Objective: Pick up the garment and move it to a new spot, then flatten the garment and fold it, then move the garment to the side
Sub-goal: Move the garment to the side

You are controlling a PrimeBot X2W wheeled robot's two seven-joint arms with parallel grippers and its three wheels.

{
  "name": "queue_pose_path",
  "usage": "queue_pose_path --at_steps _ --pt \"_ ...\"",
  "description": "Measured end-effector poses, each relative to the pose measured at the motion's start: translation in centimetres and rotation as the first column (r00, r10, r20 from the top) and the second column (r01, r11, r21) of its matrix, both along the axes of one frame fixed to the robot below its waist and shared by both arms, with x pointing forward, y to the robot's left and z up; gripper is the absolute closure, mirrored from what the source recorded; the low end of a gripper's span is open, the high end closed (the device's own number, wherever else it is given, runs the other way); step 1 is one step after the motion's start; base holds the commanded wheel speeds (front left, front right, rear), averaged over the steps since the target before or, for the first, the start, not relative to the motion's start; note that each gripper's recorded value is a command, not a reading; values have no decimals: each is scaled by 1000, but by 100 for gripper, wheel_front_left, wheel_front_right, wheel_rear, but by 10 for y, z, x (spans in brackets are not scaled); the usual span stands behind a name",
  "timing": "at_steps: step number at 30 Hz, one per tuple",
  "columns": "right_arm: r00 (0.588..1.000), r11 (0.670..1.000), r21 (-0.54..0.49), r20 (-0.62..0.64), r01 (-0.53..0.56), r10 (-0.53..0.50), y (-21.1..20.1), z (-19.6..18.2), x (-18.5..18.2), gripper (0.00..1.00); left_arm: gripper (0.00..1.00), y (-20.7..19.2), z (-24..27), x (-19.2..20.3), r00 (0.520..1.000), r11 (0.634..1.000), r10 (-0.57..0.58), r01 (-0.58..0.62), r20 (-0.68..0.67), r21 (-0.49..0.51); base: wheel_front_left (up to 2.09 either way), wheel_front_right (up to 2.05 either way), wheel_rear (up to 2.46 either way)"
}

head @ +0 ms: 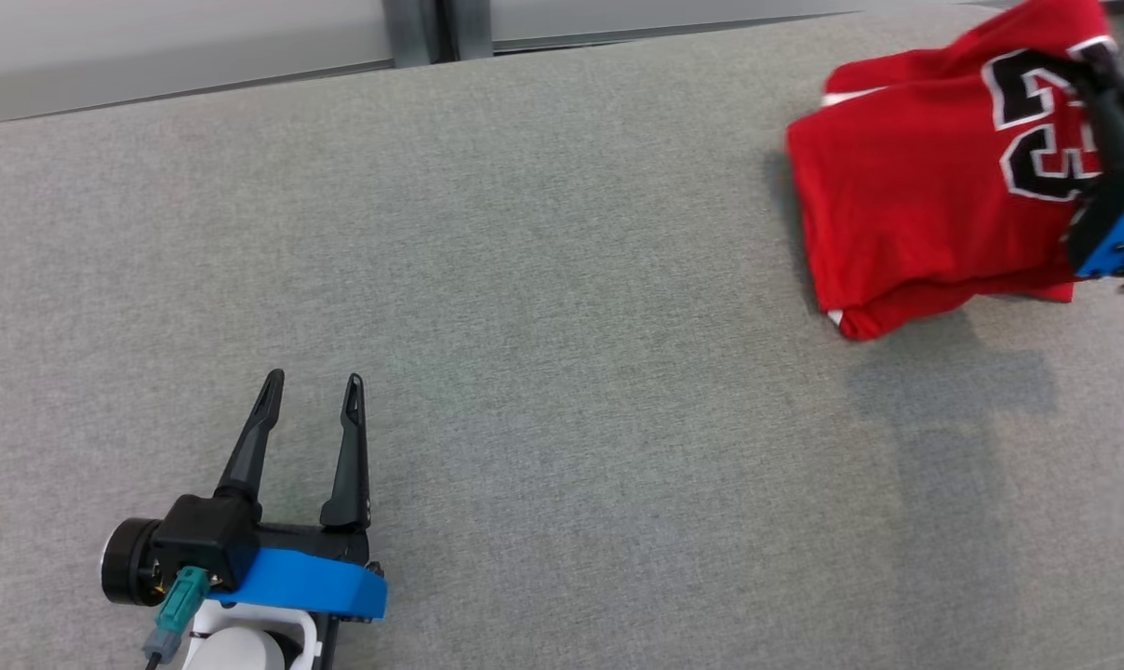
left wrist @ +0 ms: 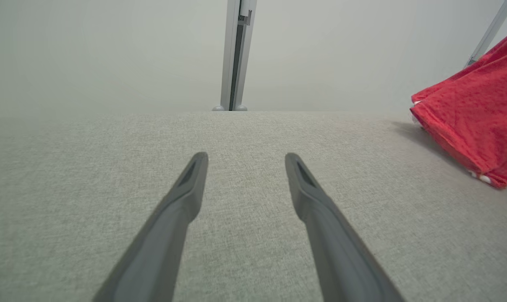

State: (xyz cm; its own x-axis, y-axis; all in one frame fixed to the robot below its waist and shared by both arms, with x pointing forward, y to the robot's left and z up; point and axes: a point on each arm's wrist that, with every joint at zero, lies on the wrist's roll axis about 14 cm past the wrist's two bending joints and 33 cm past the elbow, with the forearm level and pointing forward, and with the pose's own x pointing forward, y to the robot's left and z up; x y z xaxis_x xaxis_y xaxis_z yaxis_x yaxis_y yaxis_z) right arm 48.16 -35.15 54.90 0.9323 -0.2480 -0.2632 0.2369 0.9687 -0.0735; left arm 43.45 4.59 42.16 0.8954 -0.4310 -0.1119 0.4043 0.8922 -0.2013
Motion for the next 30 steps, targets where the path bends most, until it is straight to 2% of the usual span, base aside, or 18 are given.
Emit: queue_pose_path --at_steps 9,10,11,12,16,19,23,30 --pt "987 985 -65 13 159 -158 -60 0 -4 100 0 13 -8 1 1000 1000 20 -20 -17 24 0 0 0" --pt "986 981 -93 19 169 -168 -65 0 -4 75 0 14 -10 1 1000 999 20 -20 -21 26 0 0 0" --pt "985 978 -116 23 175 -173 -68 0 -4 63 0 14 -12 1 999 999 19 -18 -26 28 0 0 0" --pt "984 976 -127 33 178 -175 -69 -2 -3 0 0 14 -13 1 999 999 18 -17 -29 30 0 0 0" --pt "980 968 -156 76 194 -184 -74 -6 1 0 0 14 -15 4 999 999 12 -11 -33 37 0 0 0" --pt "981 972 -142 71 188 -179 -68 -18 2 0 0 12 -14 4 1000 999 7 -6 -29 39 0 0 0" --pt "987 978 -145 77 150 -140 -55 -23 7 0 0 13 -11 6 1000 999 7 -6 -22 46 0 0 0" --pt "987 985 -162 160 53 -27 -22 -3 17 0 0 18 5 7 999 999 30 -30 12 29 0 0 0"
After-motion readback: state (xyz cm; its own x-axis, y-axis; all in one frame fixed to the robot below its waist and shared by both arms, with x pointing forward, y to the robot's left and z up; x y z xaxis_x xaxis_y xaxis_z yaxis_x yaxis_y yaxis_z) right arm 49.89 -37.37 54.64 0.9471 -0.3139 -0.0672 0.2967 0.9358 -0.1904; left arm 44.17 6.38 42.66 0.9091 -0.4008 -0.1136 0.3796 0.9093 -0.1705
